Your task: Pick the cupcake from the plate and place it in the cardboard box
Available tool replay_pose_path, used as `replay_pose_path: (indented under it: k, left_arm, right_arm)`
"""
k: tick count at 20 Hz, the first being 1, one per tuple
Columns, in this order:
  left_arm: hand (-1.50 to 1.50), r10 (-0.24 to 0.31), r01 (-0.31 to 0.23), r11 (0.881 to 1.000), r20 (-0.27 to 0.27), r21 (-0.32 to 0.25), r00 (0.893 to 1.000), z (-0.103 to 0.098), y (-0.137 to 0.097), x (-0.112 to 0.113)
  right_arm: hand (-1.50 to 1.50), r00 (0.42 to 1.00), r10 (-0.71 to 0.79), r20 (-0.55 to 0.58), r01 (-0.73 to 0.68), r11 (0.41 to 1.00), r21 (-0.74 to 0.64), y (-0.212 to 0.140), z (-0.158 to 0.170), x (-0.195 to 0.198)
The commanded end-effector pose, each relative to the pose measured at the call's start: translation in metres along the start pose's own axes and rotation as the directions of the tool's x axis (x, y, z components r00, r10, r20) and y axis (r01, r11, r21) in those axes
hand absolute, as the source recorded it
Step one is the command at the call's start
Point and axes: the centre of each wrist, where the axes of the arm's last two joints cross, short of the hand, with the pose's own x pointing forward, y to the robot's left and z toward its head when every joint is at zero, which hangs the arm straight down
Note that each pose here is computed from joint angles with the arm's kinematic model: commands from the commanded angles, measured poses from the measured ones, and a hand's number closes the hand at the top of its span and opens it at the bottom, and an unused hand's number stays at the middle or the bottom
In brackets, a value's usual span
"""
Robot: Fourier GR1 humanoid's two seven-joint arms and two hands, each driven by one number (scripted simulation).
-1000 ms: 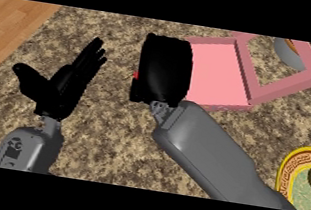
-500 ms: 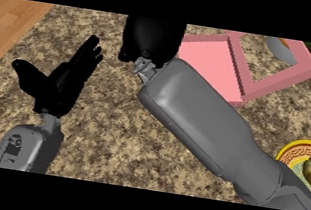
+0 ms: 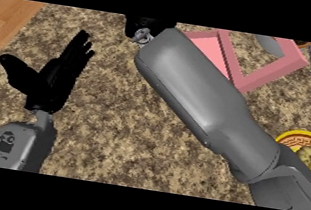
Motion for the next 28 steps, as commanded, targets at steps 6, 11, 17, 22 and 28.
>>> replay_pose_path:
  k: [6,11,17,22,28]
  left_arm:
    - [0.00,0.004,-0.004,0.999,-0.002,0.043,1.000,0.009,0.016,-0.006]
    - [0.00,-0.007,0.007,1.000,0.007,0.020,1.000,0.007,0.007,-0.010]
    - [0.00,0.008,-0.008,0.999,-0.002,0.040,1.000,0.016,0.011,-0.008]
    - [0.00,-0.007,0.007,0.999,-0.001,0.048,1.000,0.023,0.025,-0.011]
    - [0.00,0.004,-0.002,0.995,-0.014,0.096,1.000,0.020,0.033,-0.014]
  right_arm:
    - [1.50,0.989,0.086,-0.116,-0.085,0.996,0.017,0.041,-0.029,-0.016]
    - [1.50,0.953,0.281,-0.113,-0.250,0.940,0.235,0.065,-0.039,-0.033]
    - [-1.50,0.939,0.299,-0.171,-0.185,0.856,0.483,0.094,-0.045,-0.059]
    - [-1.50,0.988,0.094,-0.125,-0.066,0.975,0.214,0.099,-0.039,-0.059]
    - [-1.50,0.976,-0.215,-0.021,0.214,0.975,-0.059,0.050,-0.043,-0.028]
